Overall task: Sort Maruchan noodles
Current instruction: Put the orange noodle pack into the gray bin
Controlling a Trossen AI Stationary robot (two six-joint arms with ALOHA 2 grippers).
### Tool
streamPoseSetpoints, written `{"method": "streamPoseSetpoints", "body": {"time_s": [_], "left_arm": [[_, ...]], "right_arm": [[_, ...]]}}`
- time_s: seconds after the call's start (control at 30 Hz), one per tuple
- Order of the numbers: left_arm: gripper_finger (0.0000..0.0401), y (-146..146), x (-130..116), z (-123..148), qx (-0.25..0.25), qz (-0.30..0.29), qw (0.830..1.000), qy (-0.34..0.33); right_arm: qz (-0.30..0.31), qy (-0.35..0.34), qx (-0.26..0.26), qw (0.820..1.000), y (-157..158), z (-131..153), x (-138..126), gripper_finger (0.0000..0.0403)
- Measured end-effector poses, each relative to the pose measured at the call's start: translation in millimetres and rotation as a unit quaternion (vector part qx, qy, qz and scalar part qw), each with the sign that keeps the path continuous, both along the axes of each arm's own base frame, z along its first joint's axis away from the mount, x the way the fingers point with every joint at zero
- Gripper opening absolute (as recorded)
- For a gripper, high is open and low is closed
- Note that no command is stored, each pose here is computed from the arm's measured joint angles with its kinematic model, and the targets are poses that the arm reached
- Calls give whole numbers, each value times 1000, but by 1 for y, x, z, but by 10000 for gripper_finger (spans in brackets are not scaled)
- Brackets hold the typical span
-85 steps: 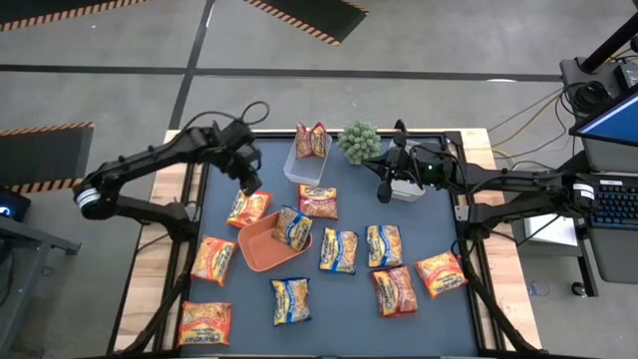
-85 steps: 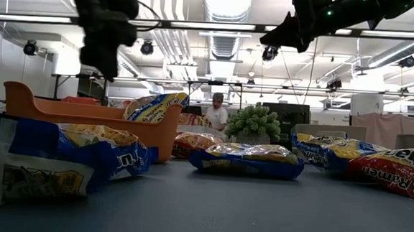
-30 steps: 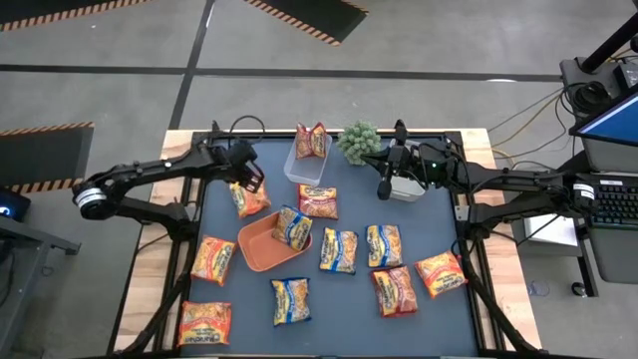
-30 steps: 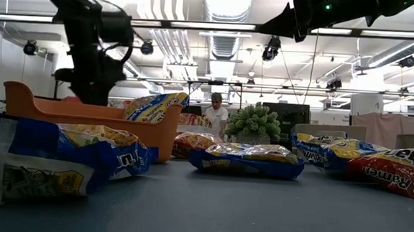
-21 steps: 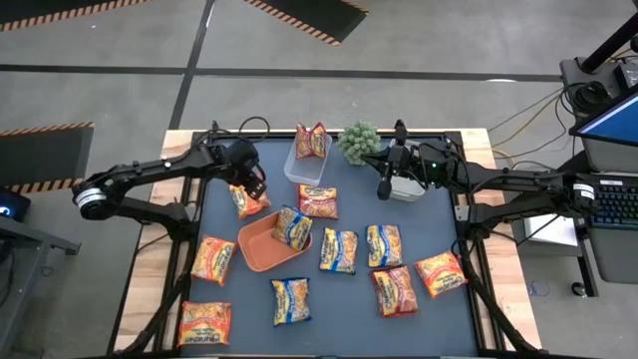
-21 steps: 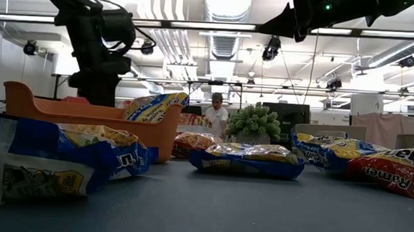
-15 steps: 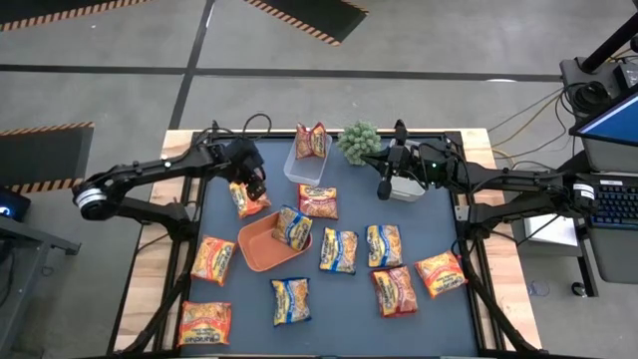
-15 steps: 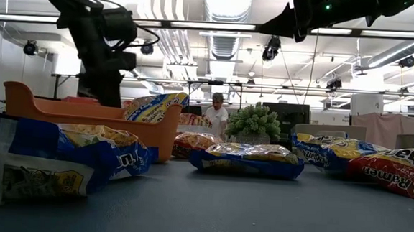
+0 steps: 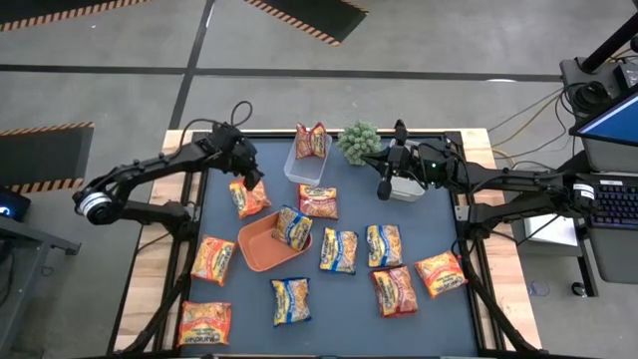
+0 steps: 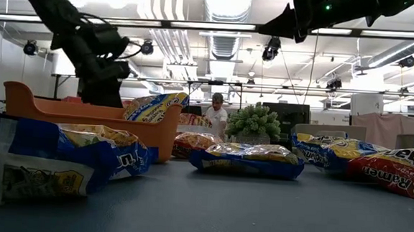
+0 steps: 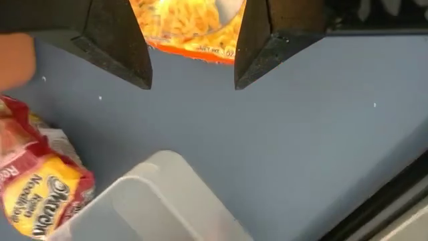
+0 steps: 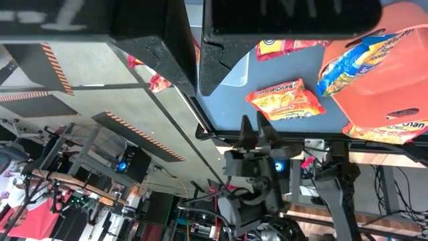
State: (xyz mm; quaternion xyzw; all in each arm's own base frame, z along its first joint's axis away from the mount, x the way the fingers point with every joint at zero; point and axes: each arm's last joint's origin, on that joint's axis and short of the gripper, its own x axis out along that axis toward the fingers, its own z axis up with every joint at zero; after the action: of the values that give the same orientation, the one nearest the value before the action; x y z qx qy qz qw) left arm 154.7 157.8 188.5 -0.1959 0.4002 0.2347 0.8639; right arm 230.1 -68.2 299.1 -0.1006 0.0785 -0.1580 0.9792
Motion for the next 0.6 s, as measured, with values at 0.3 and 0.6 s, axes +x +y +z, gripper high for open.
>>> {"method": "streamPoseSetpoints", "body": {"time_s": [0.3,0.6], "left_arm": [[237,-4,-7,-24,16,40,999,-4],[221,-10,-13,-44,22,61,997,-29]], "right_arm": [[0,0,0,1000,0,0,0,9],[0,0,0,1000,0,0,0,9]]}}
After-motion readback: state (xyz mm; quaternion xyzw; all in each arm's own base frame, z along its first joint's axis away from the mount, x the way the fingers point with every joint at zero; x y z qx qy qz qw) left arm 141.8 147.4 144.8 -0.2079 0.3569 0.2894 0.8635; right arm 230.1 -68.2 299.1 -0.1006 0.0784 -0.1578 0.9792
